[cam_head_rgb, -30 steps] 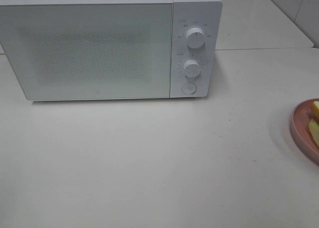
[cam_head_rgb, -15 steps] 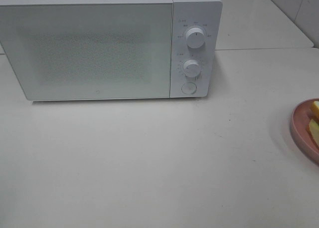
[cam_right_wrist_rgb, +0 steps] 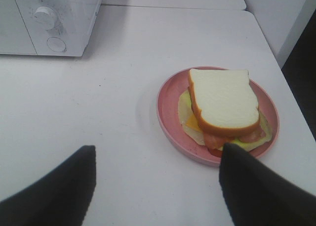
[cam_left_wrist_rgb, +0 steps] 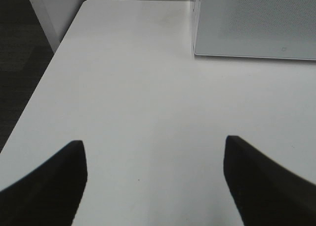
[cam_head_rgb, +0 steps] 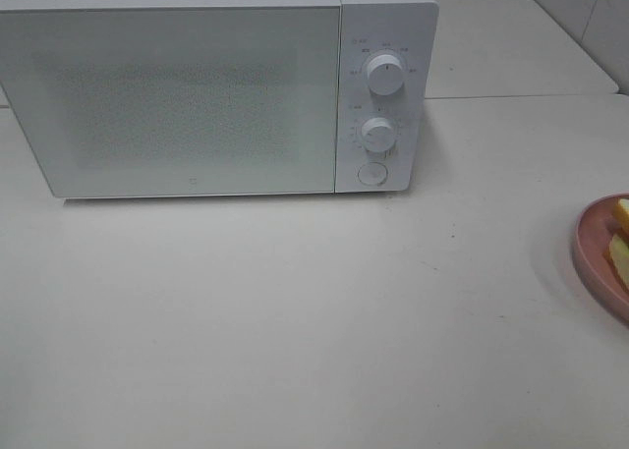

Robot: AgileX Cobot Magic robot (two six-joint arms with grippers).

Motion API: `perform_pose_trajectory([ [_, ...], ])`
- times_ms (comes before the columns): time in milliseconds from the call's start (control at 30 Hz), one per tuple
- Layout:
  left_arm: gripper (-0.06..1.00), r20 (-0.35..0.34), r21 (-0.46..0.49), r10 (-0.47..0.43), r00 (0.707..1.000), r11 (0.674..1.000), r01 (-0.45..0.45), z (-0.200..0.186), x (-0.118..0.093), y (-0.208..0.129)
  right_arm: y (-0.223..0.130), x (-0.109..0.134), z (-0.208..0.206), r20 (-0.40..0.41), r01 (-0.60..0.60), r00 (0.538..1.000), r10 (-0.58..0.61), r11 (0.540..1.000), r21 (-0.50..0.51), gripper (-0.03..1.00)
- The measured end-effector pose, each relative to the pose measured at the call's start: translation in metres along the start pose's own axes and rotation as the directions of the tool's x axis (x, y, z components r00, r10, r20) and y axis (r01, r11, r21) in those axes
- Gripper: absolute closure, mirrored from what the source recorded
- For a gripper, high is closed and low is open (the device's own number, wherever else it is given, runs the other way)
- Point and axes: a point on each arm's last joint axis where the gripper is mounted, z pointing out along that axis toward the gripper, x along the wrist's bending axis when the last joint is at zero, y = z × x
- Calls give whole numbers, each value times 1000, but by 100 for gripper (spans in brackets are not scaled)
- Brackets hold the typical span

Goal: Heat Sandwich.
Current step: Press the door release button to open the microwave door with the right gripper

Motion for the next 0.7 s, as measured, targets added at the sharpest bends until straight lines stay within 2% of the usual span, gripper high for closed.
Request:
perform_pose_trajectory([
  [700, 22, 0, 0, 0, 1000, 1000, 0, 0, 0, 0, 0, 0, 0, 0, 0, 1000, 0, 1000, 0, 28],
])
